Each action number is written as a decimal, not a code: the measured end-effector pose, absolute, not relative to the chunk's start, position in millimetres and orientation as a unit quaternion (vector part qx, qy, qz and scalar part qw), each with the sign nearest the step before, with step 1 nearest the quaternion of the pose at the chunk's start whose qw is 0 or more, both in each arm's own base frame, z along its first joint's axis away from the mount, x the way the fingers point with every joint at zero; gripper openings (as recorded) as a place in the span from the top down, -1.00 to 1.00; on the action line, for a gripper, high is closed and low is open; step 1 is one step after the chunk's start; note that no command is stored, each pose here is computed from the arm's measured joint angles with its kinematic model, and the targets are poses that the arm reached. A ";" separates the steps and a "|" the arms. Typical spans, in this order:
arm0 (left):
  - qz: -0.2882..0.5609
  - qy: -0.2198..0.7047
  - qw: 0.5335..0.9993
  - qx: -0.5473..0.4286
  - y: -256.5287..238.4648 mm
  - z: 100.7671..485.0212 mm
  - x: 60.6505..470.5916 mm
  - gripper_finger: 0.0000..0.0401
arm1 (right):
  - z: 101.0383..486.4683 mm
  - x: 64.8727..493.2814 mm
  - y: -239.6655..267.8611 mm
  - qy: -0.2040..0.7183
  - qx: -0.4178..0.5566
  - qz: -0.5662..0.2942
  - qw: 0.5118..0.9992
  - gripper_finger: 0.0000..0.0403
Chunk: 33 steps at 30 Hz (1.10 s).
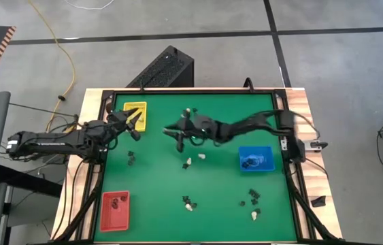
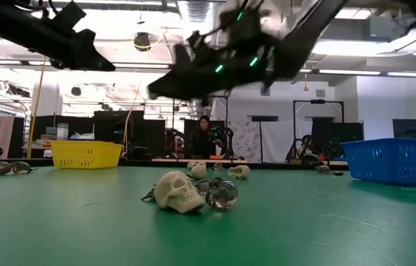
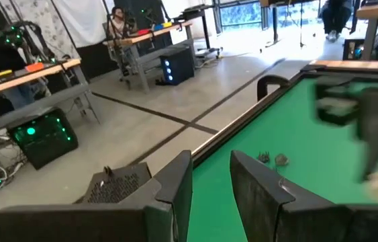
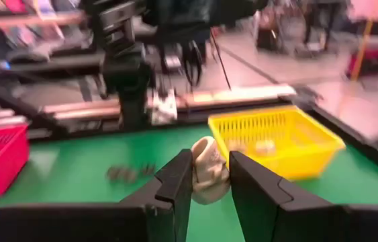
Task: Sort Halloween decoration
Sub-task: Put the white skull toy into the yellow bin, then put the black skull toy into the red bin
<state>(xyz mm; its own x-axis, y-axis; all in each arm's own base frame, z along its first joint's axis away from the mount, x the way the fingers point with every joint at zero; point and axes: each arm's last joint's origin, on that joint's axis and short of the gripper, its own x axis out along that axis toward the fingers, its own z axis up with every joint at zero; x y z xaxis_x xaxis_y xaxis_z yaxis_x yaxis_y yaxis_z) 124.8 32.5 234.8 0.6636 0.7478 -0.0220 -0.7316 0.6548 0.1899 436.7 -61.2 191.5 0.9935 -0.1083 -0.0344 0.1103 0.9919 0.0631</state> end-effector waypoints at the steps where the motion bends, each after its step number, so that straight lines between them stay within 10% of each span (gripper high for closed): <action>1: 0.407 0.051 0.908 0.083 32.4 234.4 124.6 0.54 | 186.4 446.7 -69.6 0.004 0.032 -0.050 0.998 0.37; 17: 0.406 0.053 0.908 0.089 32.4 234.5 124.6 0.54 | 161.6 564.1 -153.8 -0.009 0.086 -0.031 0.996 0.37; 33: 0.404 0.067 0.907 0.096 32.4 232.2 124.5 0.54 | 215.1 546.2 -176.9 0.150 0.103 0.009 0.983 -0.21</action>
<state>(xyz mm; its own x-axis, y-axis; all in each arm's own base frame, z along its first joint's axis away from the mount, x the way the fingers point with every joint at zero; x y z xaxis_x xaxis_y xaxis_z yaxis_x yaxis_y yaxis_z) 124.5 32.4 232.2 0.6639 0.7466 -0.0434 -0.7211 0.6545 0.2274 546.2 -176.9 215.1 0.9547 0.0494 -0.2933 0.0127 0.9784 0.2063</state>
